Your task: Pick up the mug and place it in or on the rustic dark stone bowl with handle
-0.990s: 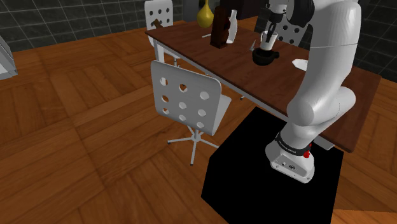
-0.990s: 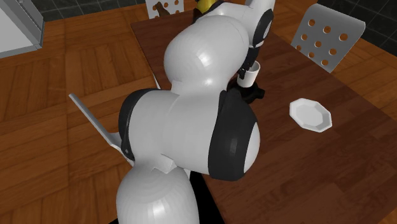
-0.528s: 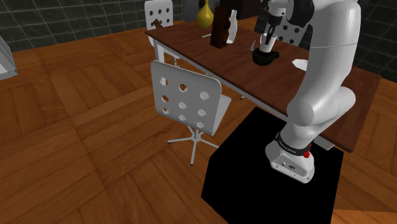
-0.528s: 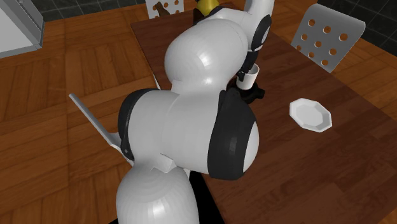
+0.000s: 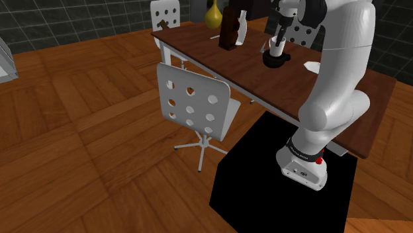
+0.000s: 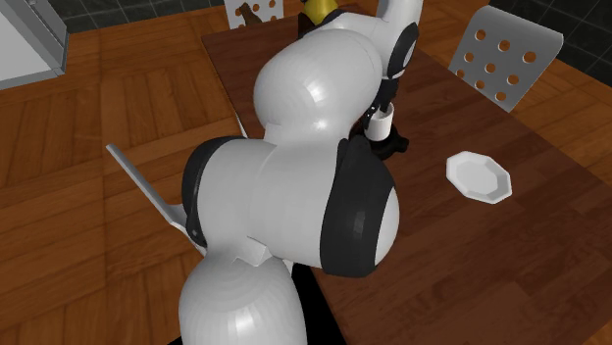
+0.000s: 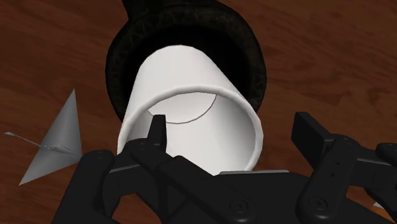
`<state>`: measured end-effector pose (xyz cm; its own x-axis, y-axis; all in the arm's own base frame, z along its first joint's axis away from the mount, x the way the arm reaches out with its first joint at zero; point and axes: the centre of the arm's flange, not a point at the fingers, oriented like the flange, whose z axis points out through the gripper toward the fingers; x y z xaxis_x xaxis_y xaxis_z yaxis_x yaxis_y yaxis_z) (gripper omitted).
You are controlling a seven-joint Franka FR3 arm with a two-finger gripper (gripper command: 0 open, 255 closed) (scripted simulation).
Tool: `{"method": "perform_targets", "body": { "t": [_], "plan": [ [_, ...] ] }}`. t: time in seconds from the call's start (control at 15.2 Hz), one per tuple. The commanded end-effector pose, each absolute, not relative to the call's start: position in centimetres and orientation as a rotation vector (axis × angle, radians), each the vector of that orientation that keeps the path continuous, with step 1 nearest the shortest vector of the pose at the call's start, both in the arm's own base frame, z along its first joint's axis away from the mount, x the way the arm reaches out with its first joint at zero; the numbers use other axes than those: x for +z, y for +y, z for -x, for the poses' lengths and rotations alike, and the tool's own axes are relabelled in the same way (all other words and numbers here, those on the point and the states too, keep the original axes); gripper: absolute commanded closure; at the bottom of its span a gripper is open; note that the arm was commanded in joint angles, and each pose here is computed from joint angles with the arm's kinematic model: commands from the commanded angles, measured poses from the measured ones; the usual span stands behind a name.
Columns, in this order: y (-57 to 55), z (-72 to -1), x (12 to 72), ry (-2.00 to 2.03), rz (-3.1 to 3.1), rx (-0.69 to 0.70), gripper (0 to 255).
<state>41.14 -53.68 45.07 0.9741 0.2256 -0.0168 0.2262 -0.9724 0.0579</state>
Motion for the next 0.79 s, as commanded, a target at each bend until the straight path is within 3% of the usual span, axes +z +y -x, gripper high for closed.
{"method": "perform_targets", "body": {
  "t": [0.0,0.2,0.73],
  "plan": [
    [-53.6,-41.1,46.4,0.351,-3.062,-0.016,0],
    [-53.4,-41.2,50.1,0.351,-3.062,-0.016,0],
    [-53.4,-41.2,50.1,0.351,-3.062,-0.016,0]
  ]
}}
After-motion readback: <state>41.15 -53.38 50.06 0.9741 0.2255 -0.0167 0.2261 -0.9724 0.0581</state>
